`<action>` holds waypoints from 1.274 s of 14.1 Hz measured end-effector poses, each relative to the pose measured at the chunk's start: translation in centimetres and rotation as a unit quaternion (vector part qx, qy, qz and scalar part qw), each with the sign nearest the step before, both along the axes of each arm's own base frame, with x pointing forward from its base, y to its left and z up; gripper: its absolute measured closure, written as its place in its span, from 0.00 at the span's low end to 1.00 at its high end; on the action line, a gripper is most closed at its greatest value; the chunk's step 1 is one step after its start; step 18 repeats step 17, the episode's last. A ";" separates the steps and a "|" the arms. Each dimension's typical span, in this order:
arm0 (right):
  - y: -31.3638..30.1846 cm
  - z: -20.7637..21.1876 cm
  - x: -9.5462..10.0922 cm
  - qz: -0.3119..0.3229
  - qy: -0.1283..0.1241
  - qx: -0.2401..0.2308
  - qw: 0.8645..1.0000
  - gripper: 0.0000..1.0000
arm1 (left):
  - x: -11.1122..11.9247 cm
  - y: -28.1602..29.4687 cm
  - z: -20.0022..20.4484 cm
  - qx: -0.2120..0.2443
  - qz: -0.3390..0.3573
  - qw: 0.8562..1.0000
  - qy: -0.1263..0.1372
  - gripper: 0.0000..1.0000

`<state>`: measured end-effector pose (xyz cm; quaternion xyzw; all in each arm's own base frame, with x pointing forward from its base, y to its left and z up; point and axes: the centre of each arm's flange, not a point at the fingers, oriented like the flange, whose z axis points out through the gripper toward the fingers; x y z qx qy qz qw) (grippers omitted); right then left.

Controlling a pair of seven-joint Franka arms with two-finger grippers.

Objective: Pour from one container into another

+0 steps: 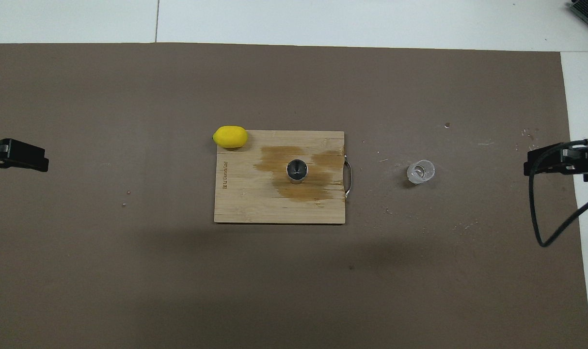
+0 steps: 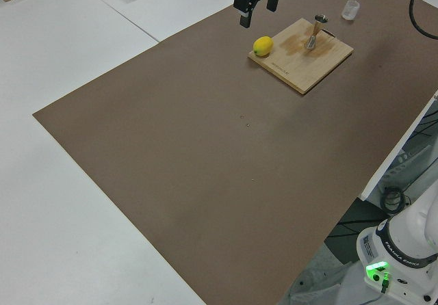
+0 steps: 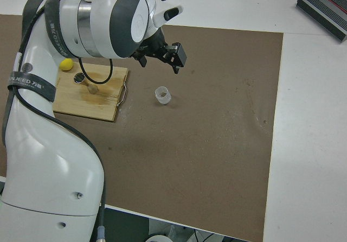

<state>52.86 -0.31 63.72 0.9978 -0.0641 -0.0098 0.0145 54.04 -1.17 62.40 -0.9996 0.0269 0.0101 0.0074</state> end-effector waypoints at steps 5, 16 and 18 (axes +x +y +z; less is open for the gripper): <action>0.0 0.0 -0.1 0.000 0.003 0.000 1.000 0.00 | 0.0 0.0 0.0 0.000 0.000 1.000 0.000 0.00; -0.4 0.0 -0.3 -0.004 0.011 0.000 1.000 0.00 | 0.0 0.0 0.0 0.000 0.000 1.000 0.000 0.00; -0.5 0.0 -0.3 -0.005 0.011 0.000 1.000 0.00 | 0.0 0.0 0.0 0.000 0.000 1.000 0.000 0.00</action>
